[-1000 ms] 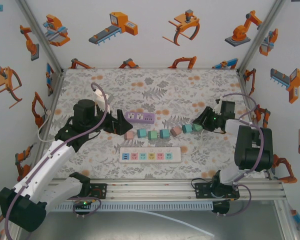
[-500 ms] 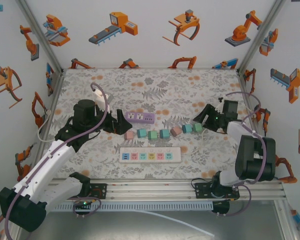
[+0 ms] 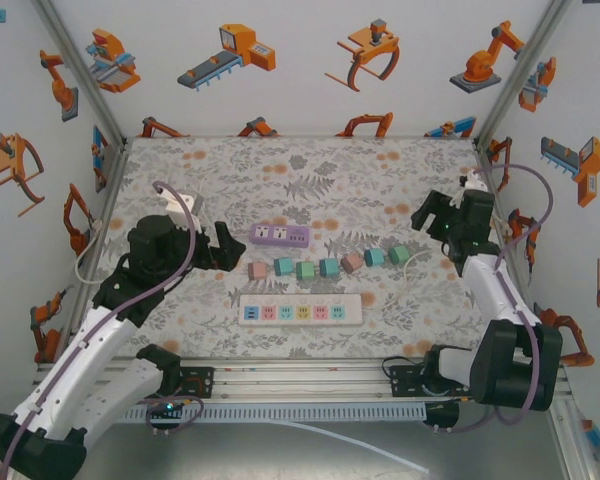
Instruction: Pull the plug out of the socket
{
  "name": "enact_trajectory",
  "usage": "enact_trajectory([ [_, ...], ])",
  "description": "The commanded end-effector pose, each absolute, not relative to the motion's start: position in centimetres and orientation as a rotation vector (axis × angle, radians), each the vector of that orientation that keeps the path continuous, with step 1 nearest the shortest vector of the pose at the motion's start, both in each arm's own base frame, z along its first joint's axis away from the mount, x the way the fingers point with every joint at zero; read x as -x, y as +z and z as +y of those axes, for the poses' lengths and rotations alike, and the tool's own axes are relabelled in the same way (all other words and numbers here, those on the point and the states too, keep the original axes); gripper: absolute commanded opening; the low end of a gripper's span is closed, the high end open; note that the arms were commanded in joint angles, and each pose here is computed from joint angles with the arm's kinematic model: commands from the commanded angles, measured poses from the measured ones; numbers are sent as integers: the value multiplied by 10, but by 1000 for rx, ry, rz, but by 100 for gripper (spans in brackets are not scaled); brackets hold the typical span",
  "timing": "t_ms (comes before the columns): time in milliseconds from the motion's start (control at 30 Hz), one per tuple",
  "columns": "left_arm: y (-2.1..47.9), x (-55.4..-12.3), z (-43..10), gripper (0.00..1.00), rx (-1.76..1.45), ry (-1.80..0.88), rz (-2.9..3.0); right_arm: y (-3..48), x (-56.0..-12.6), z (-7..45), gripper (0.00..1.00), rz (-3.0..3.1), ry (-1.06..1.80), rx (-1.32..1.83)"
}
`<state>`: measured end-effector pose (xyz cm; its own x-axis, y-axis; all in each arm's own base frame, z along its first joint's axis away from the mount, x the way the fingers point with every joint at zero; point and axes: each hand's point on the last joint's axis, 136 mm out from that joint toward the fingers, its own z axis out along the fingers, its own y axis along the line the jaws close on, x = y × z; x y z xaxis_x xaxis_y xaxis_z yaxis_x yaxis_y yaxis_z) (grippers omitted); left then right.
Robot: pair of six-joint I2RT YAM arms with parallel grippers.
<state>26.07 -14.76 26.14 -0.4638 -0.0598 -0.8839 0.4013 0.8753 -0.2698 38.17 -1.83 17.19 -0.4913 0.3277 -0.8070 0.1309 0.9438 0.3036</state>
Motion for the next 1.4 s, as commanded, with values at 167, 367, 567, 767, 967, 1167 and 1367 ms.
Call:
enact_trajectory([
  [167, 247, -265, -85, 97, -41, -215, 1922, 152, -404, -60, 86, 1943, -83, -261],
  [367, 236, -260, -37, 97, 122, 27, 1863, 150, -430, -53, 93, 1922, -23, -228],
  [567, 224, -257, -3, 97, 228, 242, 1827, 152, -429, -47, 99, 1890, 18, -219],
  [767, 207, -259, 20, 97, 302, 444, 1808, 148, -403, -53, 99, 1916, -44, -250],
  [967, 180, -269, 43, 97, 380, 554, 1781, 132, -389, -49, 99, 1932, -51, -231],
  [1167, 148, -309, 31, 97, 297, 292, 1778, 98, -406, -38, 99, 2014, -2, -171],
  [1367, 131, -343, 31, 97, 277, 178, 1788, 91, -395, -30, 99, 1939, -17, -131],
])
